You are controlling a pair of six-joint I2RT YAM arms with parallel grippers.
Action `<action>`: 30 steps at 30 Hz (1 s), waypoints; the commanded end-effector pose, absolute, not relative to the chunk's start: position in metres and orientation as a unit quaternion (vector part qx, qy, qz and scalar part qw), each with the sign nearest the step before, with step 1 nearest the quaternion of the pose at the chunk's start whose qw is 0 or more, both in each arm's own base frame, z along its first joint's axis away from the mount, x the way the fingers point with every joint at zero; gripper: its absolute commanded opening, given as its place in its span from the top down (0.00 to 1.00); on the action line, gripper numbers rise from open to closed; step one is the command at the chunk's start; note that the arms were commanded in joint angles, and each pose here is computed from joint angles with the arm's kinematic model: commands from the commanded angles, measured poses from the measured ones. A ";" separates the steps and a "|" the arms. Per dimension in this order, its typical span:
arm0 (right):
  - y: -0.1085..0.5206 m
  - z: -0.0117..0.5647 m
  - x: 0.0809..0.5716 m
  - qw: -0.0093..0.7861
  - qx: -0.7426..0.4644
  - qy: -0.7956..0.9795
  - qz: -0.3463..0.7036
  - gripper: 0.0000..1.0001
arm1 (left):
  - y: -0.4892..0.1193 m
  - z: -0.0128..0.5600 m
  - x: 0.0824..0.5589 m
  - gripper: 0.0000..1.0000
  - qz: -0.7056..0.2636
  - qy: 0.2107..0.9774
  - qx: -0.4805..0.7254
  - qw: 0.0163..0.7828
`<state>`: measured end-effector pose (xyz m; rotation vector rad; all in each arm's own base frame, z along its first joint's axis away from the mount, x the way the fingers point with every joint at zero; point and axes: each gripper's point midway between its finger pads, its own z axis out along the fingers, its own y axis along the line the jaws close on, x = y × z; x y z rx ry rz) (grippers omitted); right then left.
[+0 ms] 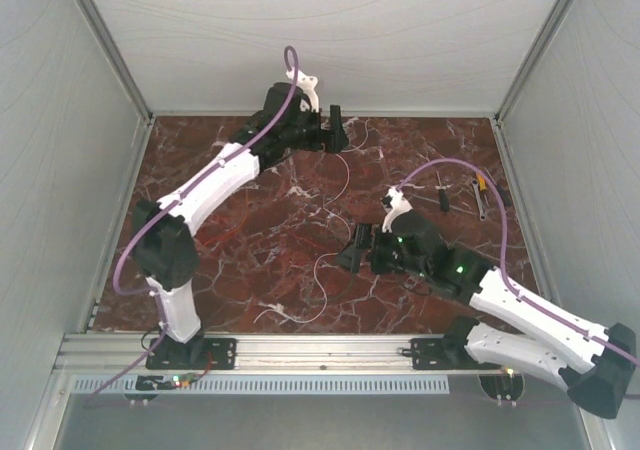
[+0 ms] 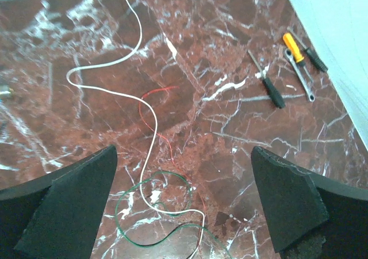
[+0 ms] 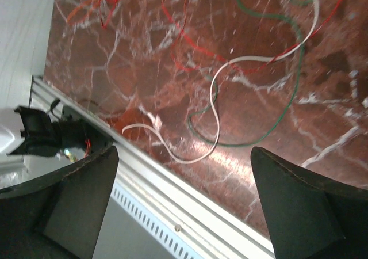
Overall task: Zip-tie the wires
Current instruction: Straighten the cable at the center of the board, then pick up the cable at the center of the board.
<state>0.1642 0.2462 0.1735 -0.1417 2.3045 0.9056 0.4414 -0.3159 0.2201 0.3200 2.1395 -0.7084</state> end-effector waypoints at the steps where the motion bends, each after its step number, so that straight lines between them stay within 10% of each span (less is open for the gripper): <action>1: 0.227 0.199 0.193 0.386 -0.043 0.864 0.320 0.02 | -0.294 0.293 0.439 0.00 -0.248 0.824 0.125 0.493; 30: 0.172 0.169 0.319 0.544 -0.042 0.820 0.172 0.02 | -0.036 0.227 0.294 0.07 0.013 0.879 -0.155 0.451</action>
